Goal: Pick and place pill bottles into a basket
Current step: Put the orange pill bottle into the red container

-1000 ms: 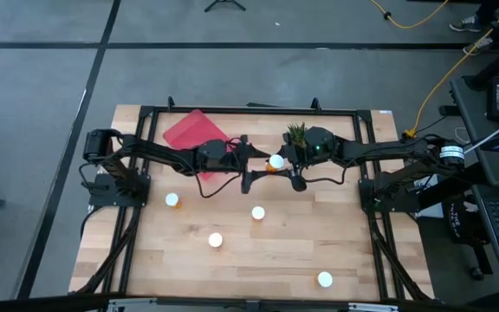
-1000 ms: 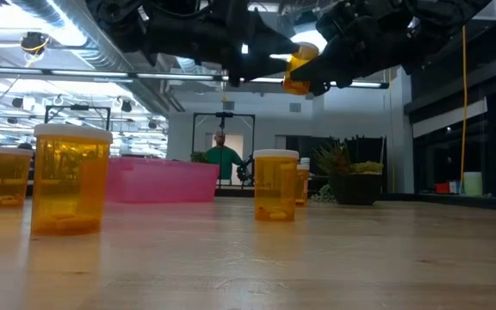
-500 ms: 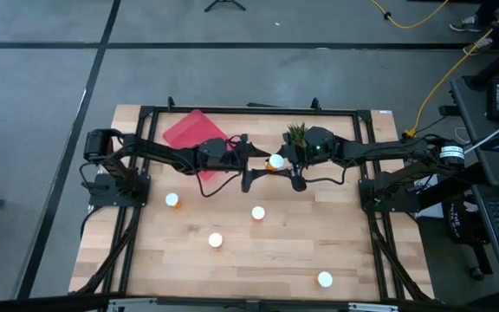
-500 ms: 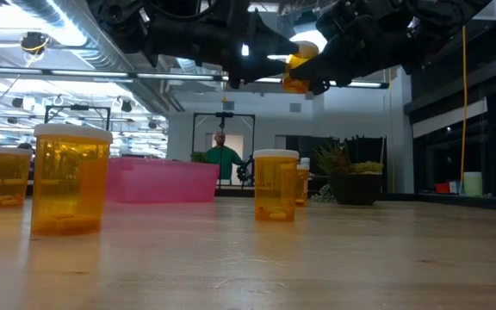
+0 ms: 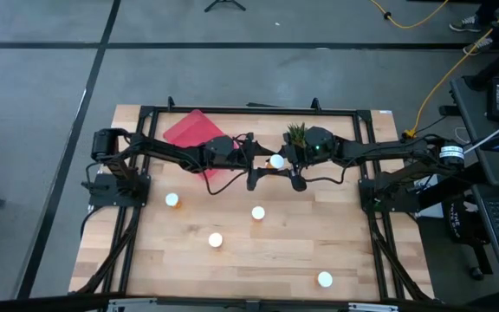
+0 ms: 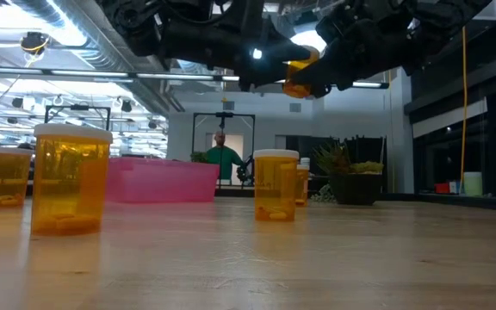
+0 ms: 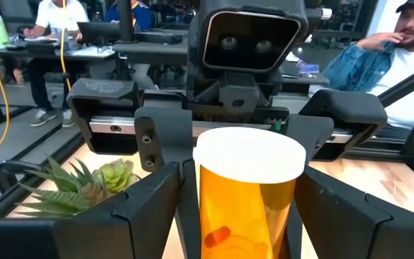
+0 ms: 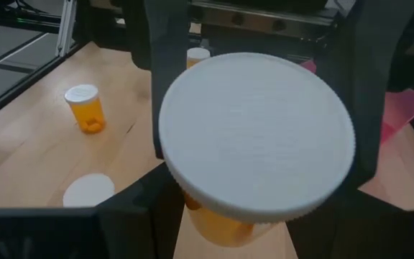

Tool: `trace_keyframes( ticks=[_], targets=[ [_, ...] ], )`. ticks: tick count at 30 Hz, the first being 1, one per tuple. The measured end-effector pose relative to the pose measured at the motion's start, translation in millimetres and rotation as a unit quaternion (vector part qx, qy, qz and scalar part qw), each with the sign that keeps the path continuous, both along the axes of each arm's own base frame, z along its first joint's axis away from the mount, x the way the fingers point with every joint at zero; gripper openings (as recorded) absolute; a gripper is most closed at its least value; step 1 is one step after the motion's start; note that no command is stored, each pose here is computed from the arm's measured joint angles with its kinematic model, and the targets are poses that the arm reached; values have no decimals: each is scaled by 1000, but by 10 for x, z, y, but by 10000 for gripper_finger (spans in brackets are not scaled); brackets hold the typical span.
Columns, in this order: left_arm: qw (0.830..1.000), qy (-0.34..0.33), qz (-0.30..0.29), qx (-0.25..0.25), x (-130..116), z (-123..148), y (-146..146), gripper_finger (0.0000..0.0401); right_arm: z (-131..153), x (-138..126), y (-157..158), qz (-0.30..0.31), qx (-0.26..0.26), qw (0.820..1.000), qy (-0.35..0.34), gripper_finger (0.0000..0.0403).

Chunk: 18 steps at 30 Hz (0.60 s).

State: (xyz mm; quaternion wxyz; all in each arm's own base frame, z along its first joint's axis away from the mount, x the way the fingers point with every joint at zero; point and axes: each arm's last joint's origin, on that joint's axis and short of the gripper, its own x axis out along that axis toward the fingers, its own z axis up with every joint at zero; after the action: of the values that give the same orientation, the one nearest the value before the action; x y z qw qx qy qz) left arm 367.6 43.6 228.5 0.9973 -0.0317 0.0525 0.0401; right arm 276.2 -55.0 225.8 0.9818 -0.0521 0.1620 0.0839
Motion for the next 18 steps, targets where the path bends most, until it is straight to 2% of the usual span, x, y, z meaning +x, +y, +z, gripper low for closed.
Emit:
trace_keyframes(
  ticks=[8, 18],
  targets=[
    [1000, 2, 0, 0, 0, -3, -3, 257, 1, 0, 0, 0, 0, 1000, -1, 197],
    [1000, 6, -7, 16, 2, -10, -31, 224, 3, 1, 1, 0, -1, 1000, -2, 197]
  ],
)
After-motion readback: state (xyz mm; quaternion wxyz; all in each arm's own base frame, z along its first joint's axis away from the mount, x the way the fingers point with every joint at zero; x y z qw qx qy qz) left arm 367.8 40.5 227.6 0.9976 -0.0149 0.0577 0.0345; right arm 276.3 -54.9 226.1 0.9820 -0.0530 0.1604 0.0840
